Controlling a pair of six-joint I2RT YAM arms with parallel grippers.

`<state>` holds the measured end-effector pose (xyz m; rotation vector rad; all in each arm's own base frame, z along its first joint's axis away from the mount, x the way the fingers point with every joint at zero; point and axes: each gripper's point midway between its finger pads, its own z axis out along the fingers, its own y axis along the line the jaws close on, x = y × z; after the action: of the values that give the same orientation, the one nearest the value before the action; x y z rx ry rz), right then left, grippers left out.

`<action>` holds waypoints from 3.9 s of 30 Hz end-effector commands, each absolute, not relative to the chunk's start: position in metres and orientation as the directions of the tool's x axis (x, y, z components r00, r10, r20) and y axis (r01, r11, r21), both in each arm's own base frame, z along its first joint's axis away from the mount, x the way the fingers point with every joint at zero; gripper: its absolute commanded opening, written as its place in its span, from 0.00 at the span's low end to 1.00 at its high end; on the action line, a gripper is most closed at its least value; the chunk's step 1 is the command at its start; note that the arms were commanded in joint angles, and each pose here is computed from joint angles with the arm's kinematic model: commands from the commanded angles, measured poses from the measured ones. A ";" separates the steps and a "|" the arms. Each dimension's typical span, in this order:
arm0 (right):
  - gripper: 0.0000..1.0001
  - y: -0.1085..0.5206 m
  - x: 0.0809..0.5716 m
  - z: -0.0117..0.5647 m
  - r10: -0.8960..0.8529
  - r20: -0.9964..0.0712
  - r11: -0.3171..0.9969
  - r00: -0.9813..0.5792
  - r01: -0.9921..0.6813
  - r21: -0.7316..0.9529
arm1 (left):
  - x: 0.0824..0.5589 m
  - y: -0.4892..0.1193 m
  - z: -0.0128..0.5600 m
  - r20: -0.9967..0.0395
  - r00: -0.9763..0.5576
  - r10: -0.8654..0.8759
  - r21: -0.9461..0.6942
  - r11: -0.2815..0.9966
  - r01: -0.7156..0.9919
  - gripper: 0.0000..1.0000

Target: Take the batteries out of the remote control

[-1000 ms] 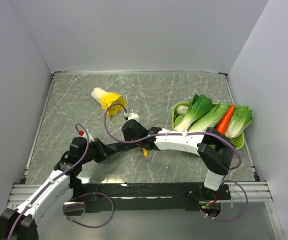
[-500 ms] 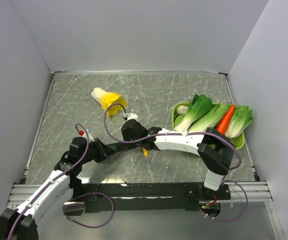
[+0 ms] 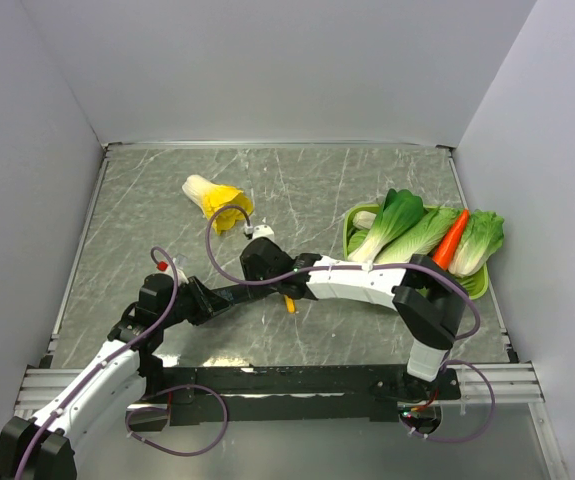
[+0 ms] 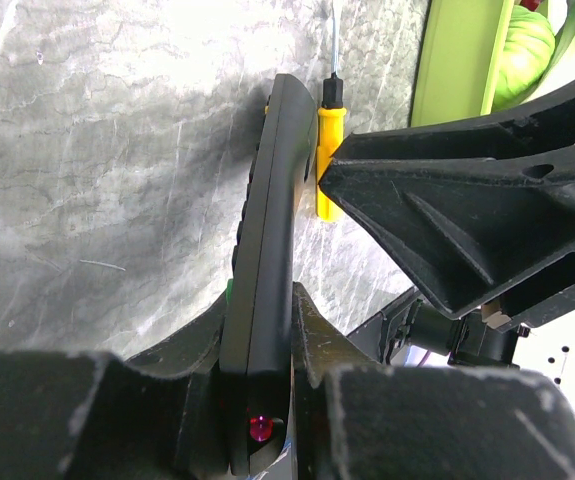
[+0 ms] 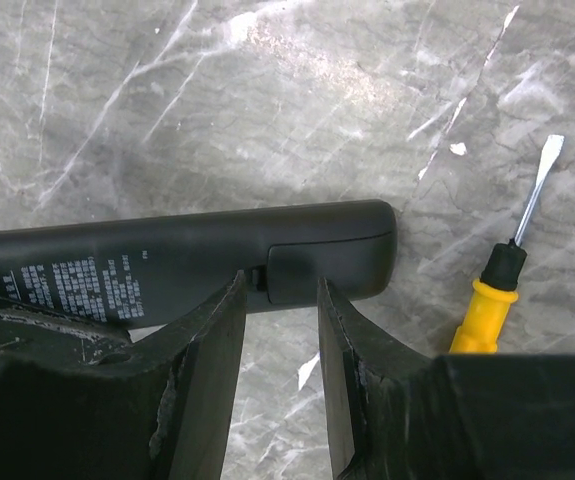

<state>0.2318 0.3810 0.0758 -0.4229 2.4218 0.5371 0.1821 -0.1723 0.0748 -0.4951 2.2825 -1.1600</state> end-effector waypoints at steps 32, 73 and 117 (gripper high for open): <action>0.40 0.382 0.240 0.055 -0.171 -0.615 0.890 -0.769 -0.388 0.238 | 0.182 -0.169 0.072 -0.282 -0.789 -0.546 -0.810 0.577 -0.109 0.01; 0.28 0.359 0.250 0.067 -0.417 -0.653 0.905 -0.632 -0.351 -0.239 | 0.184 -0.165 0.072 -0.279 -0.775 -0.567 -0.801 0.583 -0.138 0.01; 0.36 0.399 0.235 0.087 -0.221 -0.645 0.833 -0.731 -0.485 0.265 | 0.183 -0.166 0.070 -0.278 -0.782 -0.558 -0.798 0.587 -0.135 0.01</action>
<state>0.2352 0.3807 0.0615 -0.5582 2.4471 0.4178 0.1878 -0.1678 0.0742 -0.5478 2.2659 -1.1265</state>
